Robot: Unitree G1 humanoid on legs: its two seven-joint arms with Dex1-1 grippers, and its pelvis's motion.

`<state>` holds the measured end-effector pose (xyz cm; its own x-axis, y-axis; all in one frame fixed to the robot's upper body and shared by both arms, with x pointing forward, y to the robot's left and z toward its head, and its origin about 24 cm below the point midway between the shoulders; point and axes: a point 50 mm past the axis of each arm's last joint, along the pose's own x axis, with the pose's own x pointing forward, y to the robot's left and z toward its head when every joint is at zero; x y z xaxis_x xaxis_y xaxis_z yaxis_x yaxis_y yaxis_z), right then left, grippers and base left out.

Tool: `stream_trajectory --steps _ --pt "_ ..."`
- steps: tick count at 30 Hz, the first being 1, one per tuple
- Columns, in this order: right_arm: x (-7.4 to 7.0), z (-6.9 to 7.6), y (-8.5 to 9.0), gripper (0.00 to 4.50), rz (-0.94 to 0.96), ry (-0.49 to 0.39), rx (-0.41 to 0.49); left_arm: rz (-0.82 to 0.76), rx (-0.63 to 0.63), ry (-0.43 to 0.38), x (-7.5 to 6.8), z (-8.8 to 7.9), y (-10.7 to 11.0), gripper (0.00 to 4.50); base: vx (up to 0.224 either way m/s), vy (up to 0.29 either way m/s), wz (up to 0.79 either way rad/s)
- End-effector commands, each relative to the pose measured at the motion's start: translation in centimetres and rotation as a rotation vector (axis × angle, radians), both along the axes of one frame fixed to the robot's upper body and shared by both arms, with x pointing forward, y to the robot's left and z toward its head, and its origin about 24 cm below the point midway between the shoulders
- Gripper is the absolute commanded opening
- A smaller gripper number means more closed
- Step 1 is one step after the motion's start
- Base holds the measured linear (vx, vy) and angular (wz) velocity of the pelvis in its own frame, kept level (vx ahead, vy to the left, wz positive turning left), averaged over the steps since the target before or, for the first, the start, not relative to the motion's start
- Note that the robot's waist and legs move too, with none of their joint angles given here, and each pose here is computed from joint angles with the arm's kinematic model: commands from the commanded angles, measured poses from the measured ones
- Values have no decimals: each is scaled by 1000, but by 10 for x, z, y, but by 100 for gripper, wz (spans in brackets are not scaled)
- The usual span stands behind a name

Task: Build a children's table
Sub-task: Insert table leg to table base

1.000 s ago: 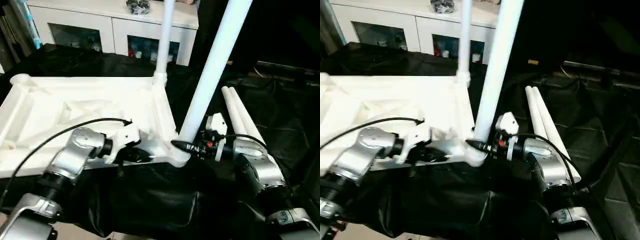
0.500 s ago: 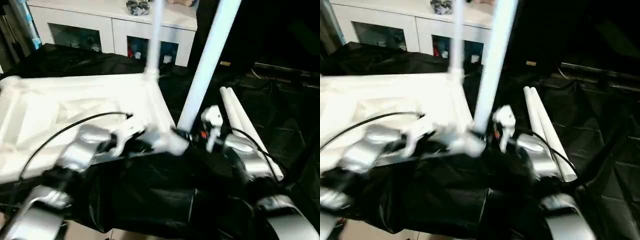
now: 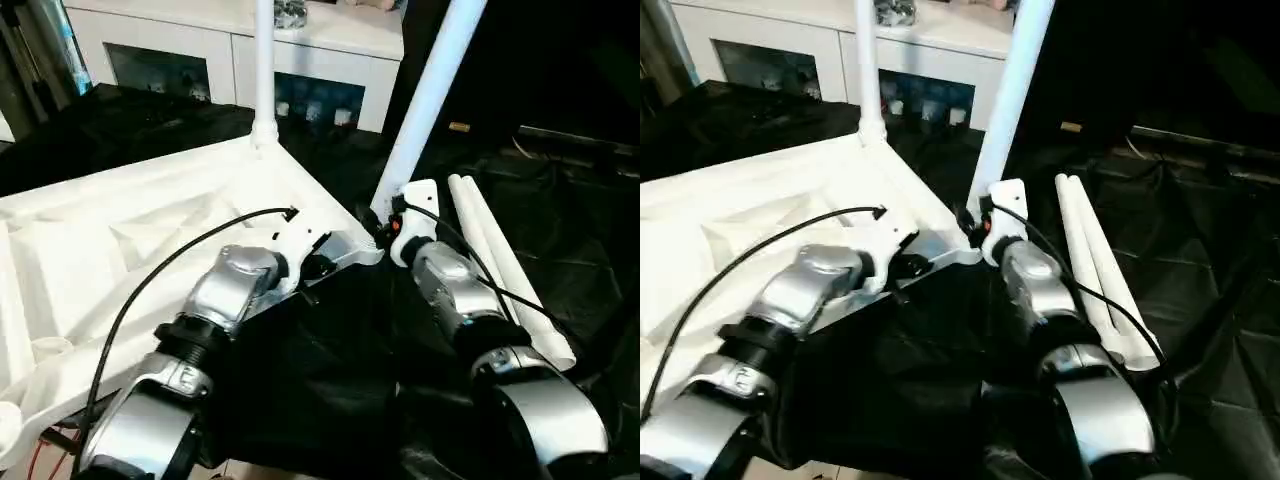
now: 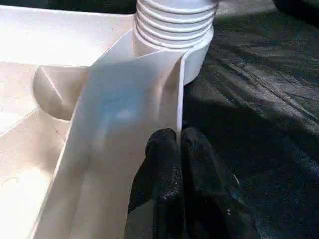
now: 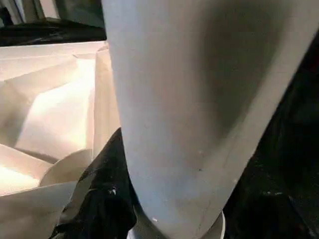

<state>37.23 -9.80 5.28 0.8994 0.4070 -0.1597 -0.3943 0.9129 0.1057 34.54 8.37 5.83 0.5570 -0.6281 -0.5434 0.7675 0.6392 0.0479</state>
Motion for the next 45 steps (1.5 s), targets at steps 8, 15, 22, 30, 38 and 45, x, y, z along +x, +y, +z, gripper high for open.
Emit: stream_trajectory --steps 8,15,22,30,38,45 --pt "-24 -40 32 223 135 212 13 4 -2 -65 7 15 -7 0 0 0 0" --pt "-15 -20 25 304 199 117 76 -97 -43 -98 1 18 -2 0 0 0 0" --pt "-15 -8 11 363 336 52 61 -160 -58 -94 -5 20 9 0 0 0 0" --pt "-15 -7 2 354 375 52 55 -203 -60 -89 -10 21 15 0 0 0 0" --pt "-22 -11 -2 285 427 54 48 -190 -50 -86 -10 19 21 0 0 0 0" --pt "-24 -13 -2 225 432 51 50 -177 -35 -88 -10 18 26 0 0 0 0"
